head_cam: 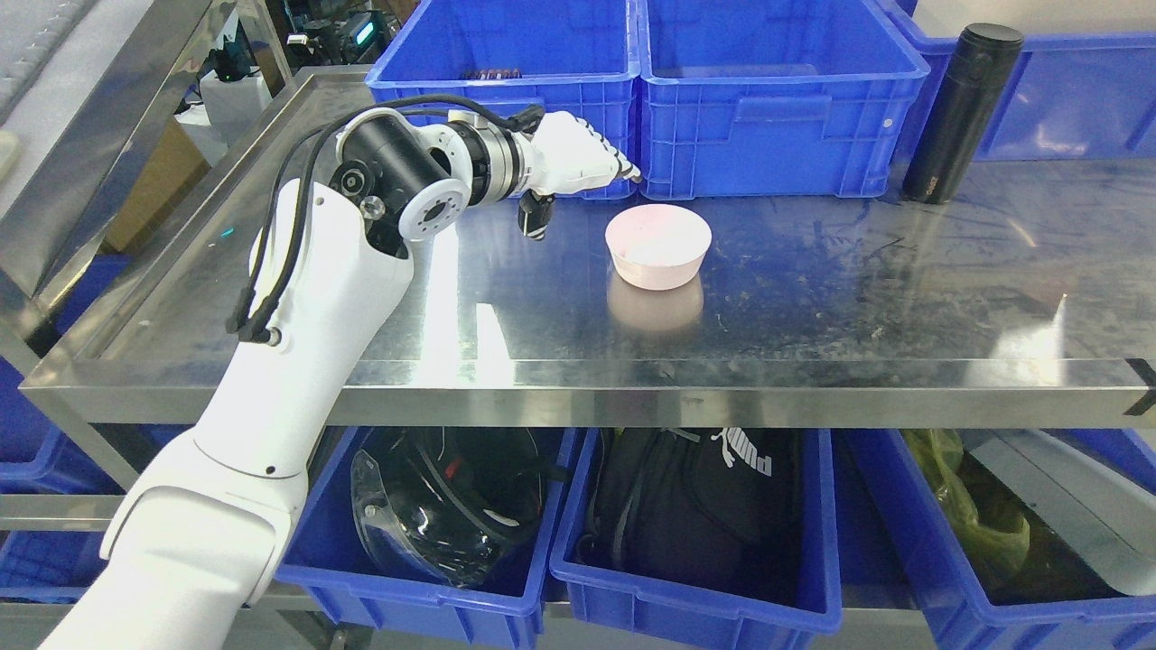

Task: Stack pink IKEA bowl on shelf middle layer
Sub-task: 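Pull the left hand back and reposition it beside the bowl rim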

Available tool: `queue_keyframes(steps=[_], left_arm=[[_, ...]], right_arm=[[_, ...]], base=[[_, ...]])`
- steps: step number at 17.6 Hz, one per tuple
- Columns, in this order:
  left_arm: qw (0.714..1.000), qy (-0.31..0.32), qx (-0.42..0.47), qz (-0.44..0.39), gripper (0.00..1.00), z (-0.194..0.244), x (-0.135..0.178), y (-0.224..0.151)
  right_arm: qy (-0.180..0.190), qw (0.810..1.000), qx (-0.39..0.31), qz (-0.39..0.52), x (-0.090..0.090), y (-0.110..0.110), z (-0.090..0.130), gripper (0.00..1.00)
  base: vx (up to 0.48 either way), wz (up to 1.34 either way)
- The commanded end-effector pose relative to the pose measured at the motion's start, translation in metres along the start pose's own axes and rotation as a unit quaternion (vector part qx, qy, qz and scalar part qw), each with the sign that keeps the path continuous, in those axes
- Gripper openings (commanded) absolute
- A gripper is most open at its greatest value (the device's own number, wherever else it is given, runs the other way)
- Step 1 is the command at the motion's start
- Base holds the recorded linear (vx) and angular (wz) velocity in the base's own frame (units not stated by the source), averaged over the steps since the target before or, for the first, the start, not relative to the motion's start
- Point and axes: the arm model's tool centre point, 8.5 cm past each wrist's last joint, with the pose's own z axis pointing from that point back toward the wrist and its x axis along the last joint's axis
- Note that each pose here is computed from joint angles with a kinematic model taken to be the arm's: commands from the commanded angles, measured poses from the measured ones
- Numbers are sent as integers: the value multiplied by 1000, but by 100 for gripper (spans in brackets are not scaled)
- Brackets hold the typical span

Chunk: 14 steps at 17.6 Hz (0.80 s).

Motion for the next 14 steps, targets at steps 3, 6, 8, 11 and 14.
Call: queue_keyframes(steps=[3, 6, 8, 11, 14], left_arm=[[994, -63, -83, 38, 100, -64, 48, -45], [991, -91, -69, 65, 100, -77, 64, -37], [991, -91, -48, 87, 100, -79, 56, -31], [991, -84, -51, 92, 100, -81, 42, -26], [990, -81, -69, 97, 99, -86, 34, -31]], right_arm=[[-7, 1000, -9, 1, 3, -11, 0, 100], [-6, 1000, -9, 1, 2, -11, 0, 100], [-7, 1000, -9, 1, 3, -11, 0, 100], [-7, 1000, -9, 1, 3, -11, 0, 100], [-6, 1000, -9, 1, 2, -11, 0, 100]], base=[[0, 0], [0, 0], [0, 0], [0, 0], [0, 0]])
